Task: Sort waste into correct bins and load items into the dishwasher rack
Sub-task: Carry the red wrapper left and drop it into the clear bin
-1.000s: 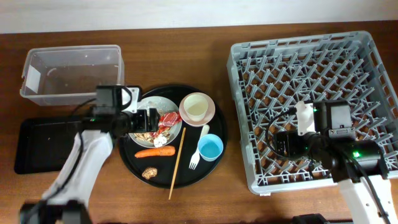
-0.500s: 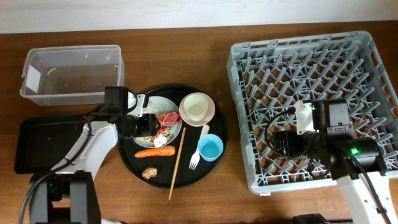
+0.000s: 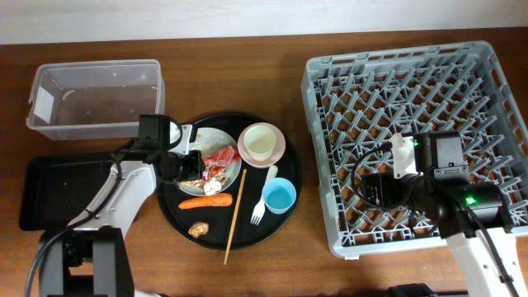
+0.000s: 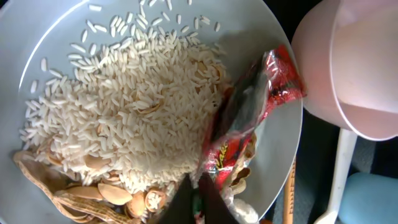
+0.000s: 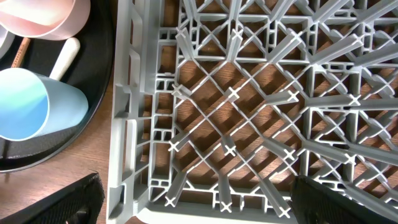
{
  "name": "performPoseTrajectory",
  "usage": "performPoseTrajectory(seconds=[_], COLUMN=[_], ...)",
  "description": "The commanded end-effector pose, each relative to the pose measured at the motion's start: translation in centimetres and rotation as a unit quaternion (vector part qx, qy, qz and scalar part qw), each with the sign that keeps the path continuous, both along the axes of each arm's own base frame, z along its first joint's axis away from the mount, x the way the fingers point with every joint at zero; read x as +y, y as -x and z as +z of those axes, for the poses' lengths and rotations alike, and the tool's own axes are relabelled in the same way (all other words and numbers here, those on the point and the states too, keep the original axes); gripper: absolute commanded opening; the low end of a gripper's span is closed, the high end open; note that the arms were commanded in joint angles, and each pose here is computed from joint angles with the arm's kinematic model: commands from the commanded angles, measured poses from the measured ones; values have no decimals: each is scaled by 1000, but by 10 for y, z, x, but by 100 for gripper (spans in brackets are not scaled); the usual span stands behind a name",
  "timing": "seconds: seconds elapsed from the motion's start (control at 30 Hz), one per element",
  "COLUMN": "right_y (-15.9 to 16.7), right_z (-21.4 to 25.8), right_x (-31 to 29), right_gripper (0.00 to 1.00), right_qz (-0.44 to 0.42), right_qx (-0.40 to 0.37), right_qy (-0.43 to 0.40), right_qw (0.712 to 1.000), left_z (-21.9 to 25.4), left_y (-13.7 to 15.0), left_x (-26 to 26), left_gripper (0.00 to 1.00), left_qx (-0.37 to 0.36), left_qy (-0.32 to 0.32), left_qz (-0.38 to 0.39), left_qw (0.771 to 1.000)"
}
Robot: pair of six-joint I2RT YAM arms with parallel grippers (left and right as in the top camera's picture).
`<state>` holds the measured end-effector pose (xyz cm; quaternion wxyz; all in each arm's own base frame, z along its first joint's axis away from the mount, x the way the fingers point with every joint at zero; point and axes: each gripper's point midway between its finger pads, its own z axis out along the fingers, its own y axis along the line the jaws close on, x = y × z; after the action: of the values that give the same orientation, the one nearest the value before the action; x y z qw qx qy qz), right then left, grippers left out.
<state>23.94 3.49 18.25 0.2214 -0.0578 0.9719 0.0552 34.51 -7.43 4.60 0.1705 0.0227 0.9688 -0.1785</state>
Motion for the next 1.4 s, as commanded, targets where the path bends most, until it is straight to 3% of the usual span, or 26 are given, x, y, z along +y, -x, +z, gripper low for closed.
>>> performPoseTrajectory(seconds=[0.0,0.1,0.27,0.5,0.67,0.83,0.93,0.97,1.0,1.07,1.23,1.37], right_y=[-3,-3,-3,-4,-4,-4,-3,-3,-3,-4,-4,-4], right_z=[6,6,6,6,6,6,6,6,6,6,6,6], right_x=[0,0,0,0,0,0,0,0,0,0,0,0], right_gripper=[99,99,99,99,99,99,99,99,99,99,99,99], right_qz=[-1,-1,-1,-1,-1,-1,-1,-1,-1,-1,-1,-1], right_qx=[-10,-10,-10,-10,-10,-10,-10,-10,-10,-10,-10,-10], right_qy=[2,2,2,2,2,2,2,2,2,2,2,2], right_qw=[1000,1000,1000,1000,1000,1000,1000,1000,1000,1000,1000,1000], left_z=[2,13,71,141,152,131,119,119,122,128,143,121], left_y=[-6,-14,-47,-92,-110,-123,-132,-133,-135,-137,-133,-79], left_x=[-2,-1,14,82,138,157,162,163,164,165,141,65], left_gripper=[0,0,0,0,0,1,12,27,56,78,79,79], left_qx=[-9,-22,-100,-211,-254,-246,-246,-248,-254,-264,-267,-147], left_qy=[7,7,6,-42,-111,-132,-136,-136,-137,-136,-85,66], left_qz=[-4,-2,18,101,175,196,200,201,203,203,165,68], left_qw=[1000,1000,995,971,945,940,939,938,936,933,946,985])
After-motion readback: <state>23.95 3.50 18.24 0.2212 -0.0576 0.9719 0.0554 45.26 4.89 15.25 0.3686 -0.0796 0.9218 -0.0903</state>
